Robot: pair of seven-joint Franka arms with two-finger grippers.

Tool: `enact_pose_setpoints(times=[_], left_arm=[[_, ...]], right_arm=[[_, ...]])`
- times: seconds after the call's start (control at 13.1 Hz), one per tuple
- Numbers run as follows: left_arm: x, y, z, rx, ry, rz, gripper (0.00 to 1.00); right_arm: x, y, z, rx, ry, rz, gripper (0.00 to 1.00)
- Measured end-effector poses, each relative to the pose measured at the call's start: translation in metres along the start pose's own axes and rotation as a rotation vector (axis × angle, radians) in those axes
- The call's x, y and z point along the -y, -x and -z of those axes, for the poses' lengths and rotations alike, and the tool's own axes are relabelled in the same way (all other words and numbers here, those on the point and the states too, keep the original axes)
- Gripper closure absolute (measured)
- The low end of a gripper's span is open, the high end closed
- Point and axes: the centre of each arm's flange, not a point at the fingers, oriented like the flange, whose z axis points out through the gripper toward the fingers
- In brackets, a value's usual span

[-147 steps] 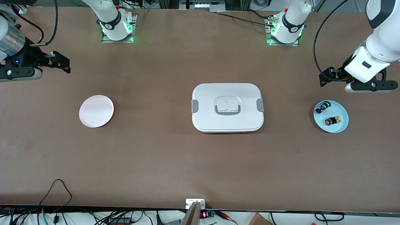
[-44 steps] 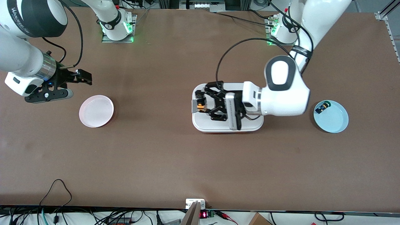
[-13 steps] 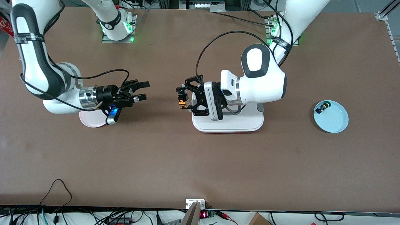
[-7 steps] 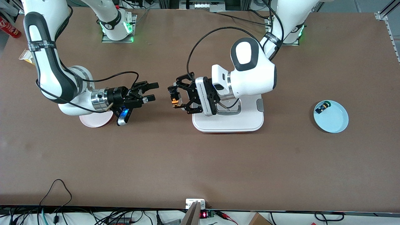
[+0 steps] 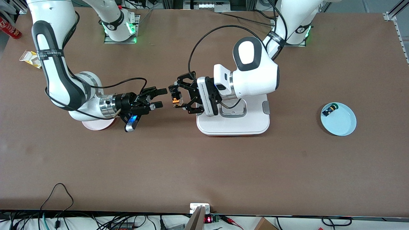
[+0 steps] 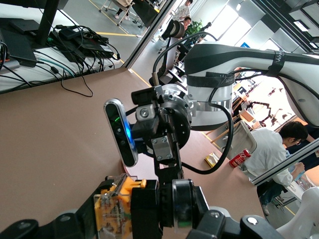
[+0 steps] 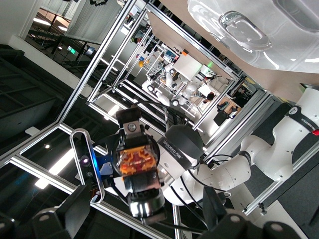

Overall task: Transfer orange switch to right arm and place
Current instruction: 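Grasp the switch with the right gripper beside the left gripper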

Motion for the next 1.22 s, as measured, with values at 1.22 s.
enact_pose_setpoints(times=[1.22], left_arm=[[-0.016, 0.006, -0.018, -0.020, 0.005, 0.025, 0.27]], right_arm=[[0.002, 0.005, -0.022, 0.057, 0.007, -0.034, 0.00]])
